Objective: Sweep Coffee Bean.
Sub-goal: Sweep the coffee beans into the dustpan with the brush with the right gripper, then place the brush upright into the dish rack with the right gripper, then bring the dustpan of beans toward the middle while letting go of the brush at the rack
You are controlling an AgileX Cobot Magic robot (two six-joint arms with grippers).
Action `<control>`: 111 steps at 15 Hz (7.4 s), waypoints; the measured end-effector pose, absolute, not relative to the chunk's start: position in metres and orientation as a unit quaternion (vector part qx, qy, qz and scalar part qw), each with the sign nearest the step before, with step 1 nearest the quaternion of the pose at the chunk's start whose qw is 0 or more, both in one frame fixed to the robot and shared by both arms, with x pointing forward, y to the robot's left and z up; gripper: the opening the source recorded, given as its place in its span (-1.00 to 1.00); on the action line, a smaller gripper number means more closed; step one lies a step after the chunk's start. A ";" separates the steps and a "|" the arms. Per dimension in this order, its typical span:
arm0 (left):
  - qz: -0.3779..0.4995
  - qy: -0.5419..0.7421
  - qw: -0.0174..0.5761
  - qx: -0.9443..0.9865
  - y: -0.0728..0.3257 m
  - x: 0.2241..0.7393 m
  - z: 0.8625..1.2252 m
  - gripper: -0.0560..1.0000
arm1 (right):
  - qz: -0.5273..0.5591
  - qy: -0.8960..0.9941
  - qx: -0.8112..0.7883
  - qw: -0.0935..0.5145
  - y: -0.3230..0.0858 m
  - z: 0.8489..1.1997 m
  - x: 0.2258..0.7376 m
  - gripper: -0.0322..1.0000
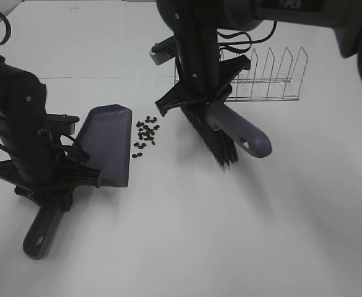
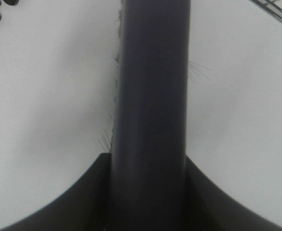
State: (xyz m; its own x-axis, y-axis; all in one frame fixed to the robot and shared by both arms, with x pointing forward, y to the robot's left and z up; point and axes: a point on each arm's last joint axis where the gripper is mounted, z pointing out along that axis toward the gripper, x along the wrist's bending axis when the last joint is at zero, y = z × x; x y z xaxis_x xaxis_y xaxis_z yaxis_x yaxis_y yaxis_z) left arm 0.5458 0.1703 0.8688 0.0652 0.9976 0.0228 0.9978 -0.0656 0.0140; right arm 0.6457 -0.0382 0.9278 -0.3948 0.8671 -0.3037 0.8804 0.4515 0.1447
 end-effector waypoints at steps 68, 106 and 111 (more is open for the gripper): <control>-0.009 -0.688 -0.005 -0.726 0.169 0.546 0.869 -0.23 | 0.070 0.724 0.681 0.083 -0.209 0.954 0.693 -0.34; -0.010 -0.685 -0.016 -0.728 0.168 0.547 0.873 -0.23 | 0.149 0.718 0.668 0.130 -0.192 1.050 0.710 0.31; -0.013 -0.675 -0.056 -0.736 0.144 0.557 0.886 -0.23 | 0.099 0.758 0.639 0.083 -0.172 1.062 0.622 0.31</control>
